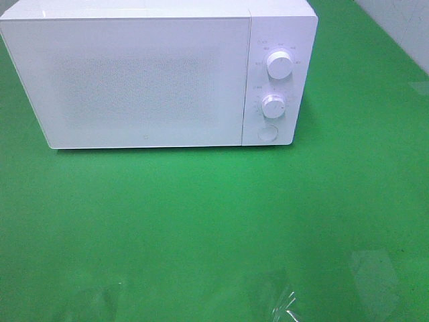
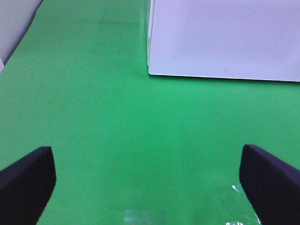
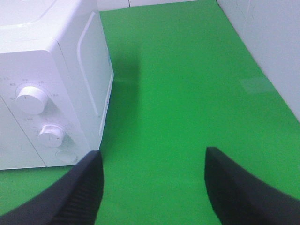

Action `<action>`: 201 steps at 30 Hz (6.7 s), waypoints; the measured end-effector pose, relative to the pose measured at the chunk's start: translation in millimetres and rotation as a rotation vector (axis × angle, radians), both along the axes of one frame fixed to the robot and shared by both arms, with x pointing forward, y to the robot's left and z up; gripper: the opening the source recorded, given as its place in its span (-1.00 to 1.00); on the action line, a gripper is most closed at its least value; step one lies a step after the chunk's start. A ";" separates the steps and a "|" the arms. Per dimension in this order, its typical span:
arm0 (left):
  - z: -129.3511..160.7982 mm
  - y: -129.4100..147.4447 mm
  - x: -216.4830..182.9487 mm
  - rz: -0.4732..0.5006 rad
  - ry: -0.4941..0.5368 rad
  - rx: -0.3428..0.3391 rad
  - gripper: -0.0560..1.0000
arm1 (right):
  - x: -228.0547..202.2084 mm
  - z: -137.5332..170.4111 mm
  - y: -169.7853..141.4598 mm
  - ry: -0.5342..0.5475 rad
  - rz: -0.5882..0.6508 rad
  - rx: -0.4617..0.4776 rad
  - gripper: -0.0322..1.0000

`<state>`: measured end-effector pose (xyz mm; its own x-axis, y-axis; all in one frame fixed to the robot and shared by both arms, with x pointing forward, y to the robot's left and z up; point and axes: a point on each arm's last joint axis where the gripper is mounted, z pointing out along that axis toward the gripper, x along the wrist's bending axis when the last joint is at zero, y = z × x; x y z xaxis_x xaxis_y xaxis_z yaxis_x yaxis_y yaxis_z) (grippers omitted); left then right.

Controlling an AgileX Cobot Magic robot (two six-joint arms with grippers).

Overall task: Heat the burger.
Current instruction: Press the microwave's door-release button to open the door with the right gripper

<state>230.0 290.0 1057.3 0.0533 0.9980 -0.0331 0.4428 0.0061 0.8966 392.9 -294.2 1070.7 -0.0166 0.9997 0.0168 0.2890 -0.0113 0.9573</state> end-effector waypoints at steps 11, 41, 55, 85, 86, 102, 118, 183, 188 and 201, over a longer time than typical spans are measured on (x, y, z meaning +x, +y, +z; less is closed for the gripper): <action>0.0 0.0 0.0 0.000 0.000 0.000 0.98 | 24.8 -29.1 5.4 -0.162 0.054 -0.011 0.31; 0.0 0.0 0.0 0.000 0.000 0.000 0.98 | 42.6 -112.3 62.5 -0.195 0.001 -0.089 0.31; 0.0 0.0 0.0 0.000 0.000 0.000 0.98 | 54.8 -126.5 120.2 -0.159 0.097 -0.097 0.31; 0.0 0.0 0.0 0.000 0.000 0.000 0.98 | 64.4 -134.7 145.6 0.031 -0.160 1.088 -0.55; 0.0 0.0 0.0 0.000 0.000 0.000 0.98 | 64.4 -134.7 145.6 0.031 -0.160 1.088 -0.55; 0.0 0.0 0.0 0.000 0.000 0.000 0.98 | 61.3 -147.6 149.4 0.203 -0.313 1.357 -0.88; 0.0 0.0 0.0 0.000 0.000 0.000 0.98 | 108.6 -170.4 150.7 0.238 -0.339 1.438 -0.88; 0.0 0.0 0.0 0.000 0.000 0.000 0.98 | 190.5 -216.0 159.0 0.167 -0.408 1.542 -0.88; 0.0 0.0 0.0 0.000 0.000 0.000 0.98 | 192.5 -215.7 159.8 0.170 -0.419 1.543 -0.88; 0.0 0.0 0.0 0.000 0.000 0.000 0.98 | 198.2 -227.2 165.4 0.083 -0.409 1.505 -0.88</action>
<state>230.0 290.0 1057.3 0.0533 0.9980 -0.0331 0.4428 0.0061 0.8966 591.1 -128.8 843.5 0.2941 -0.0008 0.9558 0.0764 -0.9968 -0.0243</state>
